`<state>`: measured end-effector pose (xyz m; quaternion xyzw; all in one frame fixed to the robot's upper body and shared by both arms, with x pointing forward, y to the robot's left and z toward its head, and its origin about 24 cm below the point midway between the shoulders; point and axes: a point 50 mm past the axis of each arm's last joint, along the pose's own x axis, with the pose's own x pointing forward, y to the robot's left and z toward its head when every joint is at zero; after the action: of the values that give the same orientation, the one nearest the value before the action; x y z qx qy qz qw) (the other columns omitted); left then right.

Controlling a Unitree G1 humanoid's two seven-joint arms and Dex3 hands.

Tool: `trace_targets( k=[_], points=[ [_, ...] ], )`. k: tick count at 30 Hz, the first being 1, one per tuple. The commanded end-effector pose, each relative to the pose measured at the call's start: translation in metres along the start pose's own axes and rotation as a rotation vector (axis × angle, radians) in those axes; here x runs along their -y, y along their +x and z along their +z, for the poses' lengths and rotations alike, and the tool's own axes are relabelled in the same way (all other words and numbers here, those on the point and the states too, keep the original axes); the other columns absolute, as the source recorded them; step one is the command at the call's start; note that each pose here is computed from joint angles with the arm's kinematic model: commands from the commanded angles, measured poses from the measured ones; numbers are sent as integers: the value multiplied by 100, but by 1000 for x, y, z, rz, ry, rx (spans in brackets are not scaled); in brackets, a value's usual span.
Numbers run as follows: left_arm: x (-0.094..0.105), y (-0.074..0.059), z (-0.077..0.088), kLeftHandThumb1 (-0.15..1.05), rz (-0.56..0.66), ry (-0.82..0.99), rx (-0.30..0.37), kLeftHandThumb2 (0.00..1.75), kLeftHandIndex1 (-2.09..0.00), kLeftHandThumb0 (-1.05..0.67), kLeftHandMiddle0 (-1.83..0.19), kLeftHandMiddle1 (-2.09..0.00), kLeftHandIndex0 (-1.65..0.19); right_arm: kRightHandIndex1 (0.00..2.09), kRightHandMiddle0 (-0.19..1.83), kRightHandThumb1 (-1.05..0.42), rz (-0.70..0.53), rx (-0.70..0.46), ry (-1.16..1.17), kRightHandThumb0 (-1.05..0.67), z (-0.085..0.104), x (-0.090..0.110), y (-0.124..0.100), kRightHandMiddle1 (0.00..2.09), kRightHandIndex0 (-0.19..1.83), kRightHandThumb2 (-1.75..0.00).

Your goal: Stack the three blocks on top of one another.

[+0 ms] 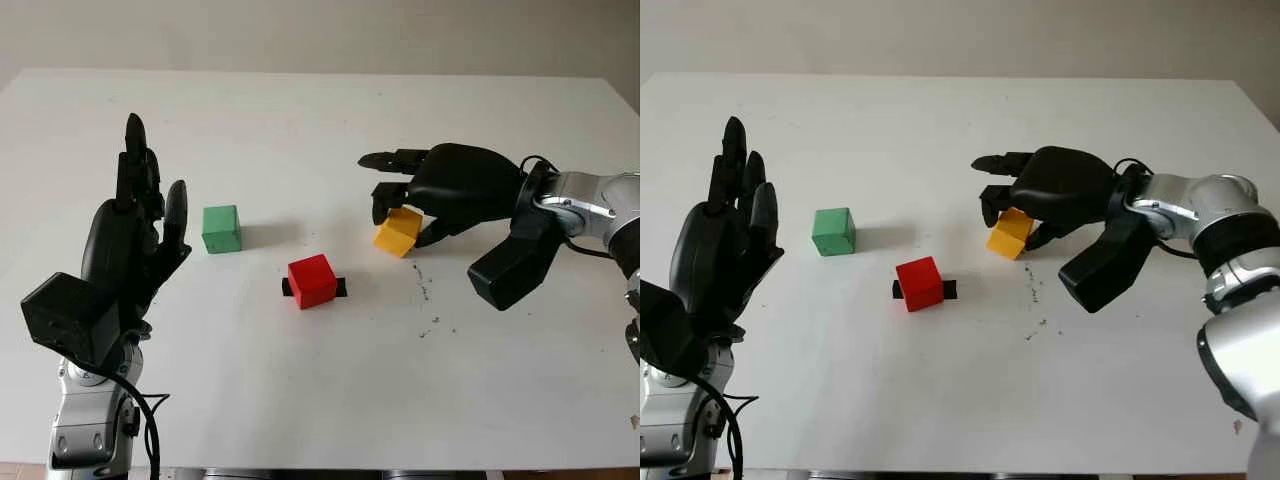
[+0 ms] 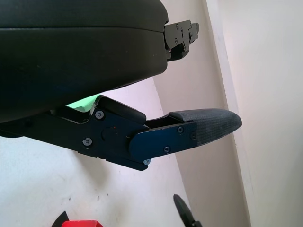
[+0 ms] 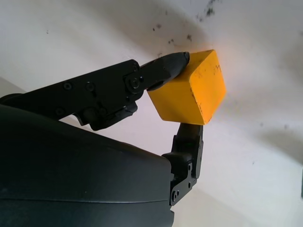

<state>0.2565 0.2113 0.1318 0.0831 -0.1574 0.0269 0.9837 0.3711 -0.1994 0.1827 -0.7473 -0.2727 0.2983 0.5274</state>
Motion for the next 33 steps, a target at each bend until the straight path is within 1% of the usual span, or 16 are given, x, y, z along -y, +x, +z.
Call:
trace_targets(
  k=[1, 5, 8, 11, 13, 15, 18, 20, 24, 29, 33],
  points=[
    [3, 2, 6, 105, -3, -3, 25, 59, 0, -75, 19, 0, 19, 7, 41, -97, -55, -14, 4, -41, -5, 17, 1, 120, 19, -5],
    [4, 2, 6, 105, 2, -8, 23, 57, 0, -77, 19, 0, 19, 7, 46, -96, -95, -37, 89, -39, -7, 30, 2, 109, 22, -5],
    [5, 3, 5, 105, -4, -11, 25, 56, 0, -77, 19, 0, 19, 7, 49, -94, -142, -29, 163, -38, -6, 40, 4, 110, 25, -5],
    [6, 3, 5, 105, -10, -13, 26, 55, 0, -77, 19, 0, 19, 7, 49, -95, -152, -23, 197, -38, -4, 49, 5, 112, 26, -5],
    [7, 3, 4, 105, -11, -12, 24, 54, 0, -78, 19, 0, 19, 7, 46, -95, -157, -25, 238, -38, -2, 55, 6, 116, 26, -5],
    [8, 3, 3, 105, -9, -15, 20, 54, 0, -79, 19, 0, 19, 6, 45, -95, -170, -28, 328, -36, 0, 58, 8, 120, 26, -5],
    [9, 3, 2, 105, -2, -16, 14, 53, 0, -79, 19, 0, 19, 5, 35, -97, -165, -31, 448, -34, 5, 61, 10, 136, 23, -6],
    [10, 3, 2, 105, -1, -10, 13, 53, 0, -80, 19, 0, 19, 4, 33, -97, -153, -34, 494, -34, 8, 63, 10, 140, 22, -6],
    [12, 3, 3, 105, 3, -1, 11, 54, 0, -79, 19, 0, 19, 4, 27, -99, -129, -42, 570, -35, 14, 65, 10, 152, 20, -6],
    [16, 4, 3, 105, 7, -18, 16, 53, 0, -79, 19, 0, 19, 5, 19, -99, -78, -53, 660, -34, 26, 68, 14, 168, 20, -6],
    [18, 6, 3, 105, -2, -22, 20, 55, 0, -80, 19, 0, 19, 6, 17, -100, -44, -76, 699, -38, 35, 68, 15, 173, 22, -6]
  ],
)
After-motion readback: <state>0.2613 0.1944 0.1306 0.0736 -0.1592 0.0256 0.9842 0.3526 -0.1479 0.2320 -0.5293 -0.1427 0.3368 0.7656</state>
